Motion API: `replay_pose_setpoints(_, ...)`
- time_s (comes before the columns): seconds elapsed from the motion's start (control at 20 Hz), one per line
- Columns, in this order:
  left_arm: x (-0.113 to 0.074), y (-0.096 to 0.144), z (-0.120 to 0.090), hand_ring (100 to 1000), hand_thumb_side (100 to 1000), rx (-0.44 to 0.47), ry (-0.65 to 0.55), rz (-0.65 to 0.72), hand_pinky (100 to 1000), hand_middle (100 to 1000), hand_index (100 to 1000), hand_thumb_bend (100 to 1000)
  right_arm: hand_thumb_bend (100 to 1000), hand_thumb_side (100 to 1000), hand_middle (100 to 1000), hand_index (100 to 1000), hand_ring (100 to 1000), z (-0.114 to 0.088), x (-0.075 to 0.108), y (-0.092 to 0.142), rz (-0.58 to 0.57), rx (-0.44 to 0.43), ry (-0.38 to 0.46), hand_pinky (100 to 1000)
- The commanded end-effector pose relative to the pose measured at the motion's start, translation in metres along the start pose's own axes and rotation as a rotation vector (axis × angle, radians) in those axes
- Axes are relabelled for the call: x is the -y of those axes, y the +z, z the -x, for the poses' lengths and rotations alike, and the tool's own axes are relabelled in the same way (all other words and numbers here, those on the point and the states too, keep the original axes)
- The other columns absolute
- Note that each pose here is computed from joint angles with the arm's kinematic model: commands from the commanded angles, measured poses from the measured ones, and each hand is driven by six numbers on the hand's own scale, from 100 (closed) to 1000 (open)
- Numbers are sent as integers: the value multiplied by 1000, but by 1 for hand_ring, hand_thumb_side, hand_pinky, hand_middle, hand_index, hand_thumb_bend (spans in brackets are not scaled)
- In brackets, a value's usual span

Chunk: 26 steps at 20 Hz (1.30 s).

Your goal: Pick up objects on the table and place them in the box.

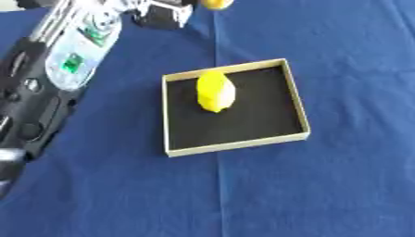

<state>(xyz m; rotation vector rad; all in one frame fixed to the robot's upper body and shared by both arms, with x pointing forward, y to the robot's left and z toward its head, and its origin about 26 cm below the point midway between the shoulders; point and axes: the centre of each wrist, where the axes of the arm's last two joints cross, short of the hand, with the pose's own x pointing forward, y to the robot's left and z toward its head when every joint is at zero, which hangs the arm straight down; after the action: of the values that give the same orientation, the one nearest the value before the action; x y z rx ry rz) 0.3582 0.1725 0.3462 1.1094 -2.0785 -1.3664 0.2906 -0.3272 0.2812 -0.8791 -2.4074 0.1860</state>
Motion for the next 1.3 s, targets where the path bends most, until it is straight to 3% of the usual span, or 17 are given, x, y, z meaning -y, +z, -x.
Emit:
replay_pose_setpoints(0.05,-14,15,-30,647,100,98,-44,-14,819,598,540,100,100,817,725,787,885,-7,8,-7,9,42,19,796)
replay_pose_setpoints(0.3,2,21,-52,646,100,154,-17,44,824,601,546,100,100,817,725,787,886,-5,8,-5,10,33,24,796)
replay_pose_setpoints(0.5,27,23,-59,646,100,140,21,76,826,604,550,100,100,817,725,787,886,-5,8,-4,16,32,26,797)
replay_pose_setpoints(0.95,89,18,-47,657,100,25,-39,153,824,610,581,100,100,816,726,787,885,-4,7,-3,22,42,23,797)
replay_pose_setpoints(1.15,110,17,-47,662,100,19,-13,178,833,615,583,100,100,816,725,787,885,-4,6,-3,20,40,23,797)
replay_pose_setpoints(1.25,119,18,-48,679,100,31,-15,201,836,633,623,100,100,818,725,787,886,-4,5,-2,19,38,21,797)
replay_pose_setpoints(1.3,124,19,-48,701,100,37,-17,218,840,663,685,100,100,819,725,787,886,-4,5,-2,18,37,21,797)
